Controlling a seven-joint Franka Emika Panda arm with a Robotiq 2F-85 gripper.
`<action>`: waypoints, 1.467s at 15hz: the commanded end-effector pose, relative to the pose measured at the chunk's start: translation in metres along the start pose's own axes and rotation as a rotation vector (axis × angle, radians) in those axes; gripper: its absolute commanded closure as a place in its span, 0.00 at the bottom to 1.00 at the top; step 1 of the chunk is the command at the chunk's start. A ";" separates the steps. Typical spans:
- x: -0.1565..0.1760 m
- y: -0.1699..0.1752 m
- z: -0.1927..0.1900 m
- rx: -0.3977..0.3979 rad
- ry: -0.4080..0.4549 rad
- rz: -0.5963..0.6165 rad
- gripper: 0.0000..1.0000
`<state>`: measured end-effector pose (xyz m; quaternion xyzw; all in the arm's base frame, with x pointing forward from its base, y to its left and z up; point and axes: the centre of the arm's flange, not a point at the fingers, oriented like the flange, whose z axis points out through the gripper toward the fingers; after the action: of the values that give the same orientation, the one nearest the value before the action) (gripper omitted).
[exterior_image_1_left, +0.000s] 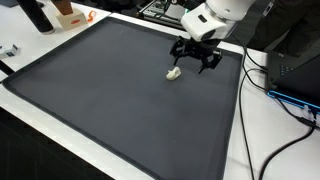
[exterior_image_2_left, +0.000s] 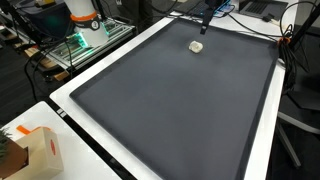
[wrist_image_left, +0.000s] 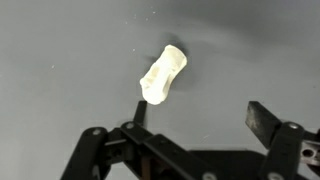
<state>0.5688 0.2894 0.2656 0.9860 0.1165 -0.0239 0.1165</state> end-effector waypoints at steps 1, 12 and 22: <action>-0.016 0.026 -0.007 0.068 -0.030 -0.078 0.00; -0.015 0.083 -0.057 0.252 0.044 -0.512 0.00; -0.008 0.084 -0.072 0.240 0.060 -0.715 0.00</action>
<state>0.5822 0.2245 0.3548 0.8901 0.4529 -0.0477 -0.0190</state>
